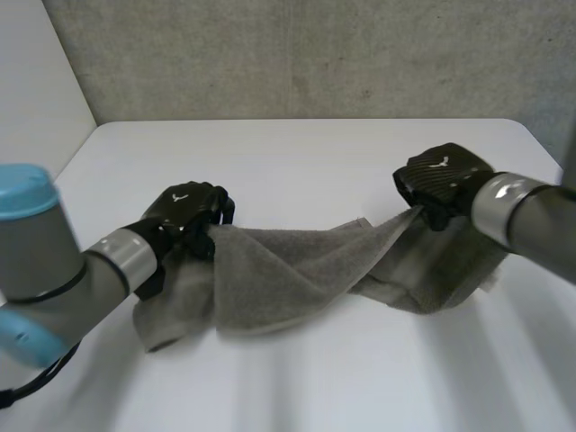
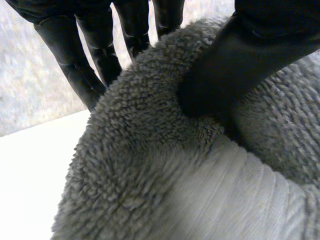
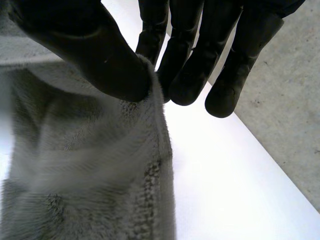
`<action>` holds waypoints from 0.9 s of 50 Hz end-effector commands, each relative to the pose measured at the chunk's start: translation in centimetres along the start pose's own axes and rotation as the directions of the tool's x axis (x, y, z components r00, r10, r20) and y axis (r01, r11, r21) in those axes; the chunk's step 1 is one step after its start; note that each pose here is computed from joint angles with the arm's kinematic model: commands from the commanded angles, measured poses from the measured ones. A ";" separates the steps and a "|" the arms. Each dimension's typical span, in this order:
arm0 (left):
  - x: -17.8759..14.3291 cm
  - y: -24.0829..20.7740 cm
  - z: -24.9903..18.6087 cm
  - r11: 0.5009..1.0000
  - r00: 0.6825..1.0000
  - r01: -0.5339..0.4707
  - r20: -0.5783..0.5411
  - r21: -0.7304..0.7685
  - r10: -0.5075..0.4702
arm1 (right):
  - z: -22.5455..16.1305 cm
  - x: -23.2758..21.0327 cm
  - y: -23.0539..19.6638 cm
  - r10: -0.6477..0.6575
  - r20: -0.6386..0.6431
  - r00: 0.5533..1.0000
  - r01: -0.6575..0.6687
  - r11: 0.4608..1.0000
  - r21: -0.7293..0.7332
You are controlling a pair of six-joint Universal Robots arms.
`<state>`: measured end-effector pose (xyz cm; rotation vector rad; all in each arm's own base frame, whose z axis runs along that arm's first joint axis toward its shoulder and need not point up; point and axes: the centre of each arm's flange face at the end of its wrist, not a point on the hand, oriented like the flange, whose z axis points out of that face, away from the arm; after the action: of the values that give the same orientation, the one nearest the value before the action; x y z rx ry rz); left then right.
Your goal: Fold the towel.
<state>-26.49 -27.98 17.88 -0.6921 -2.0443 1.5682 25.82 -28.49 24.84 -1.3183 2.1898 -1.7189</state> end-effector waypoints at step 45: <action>1.9 1.0 2.4 0.985 0.977 -0.172 0.123 -0.019 0.173 | 5.6 -3.7 4.1 -0.032 -0.094 0.995 0.027 0.998 -0.057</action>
<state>-27.71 -28.44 18.22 -0.7762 -2.1485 1.7658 28.83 -30.52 18.02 -1.3117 2.2947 -1.7853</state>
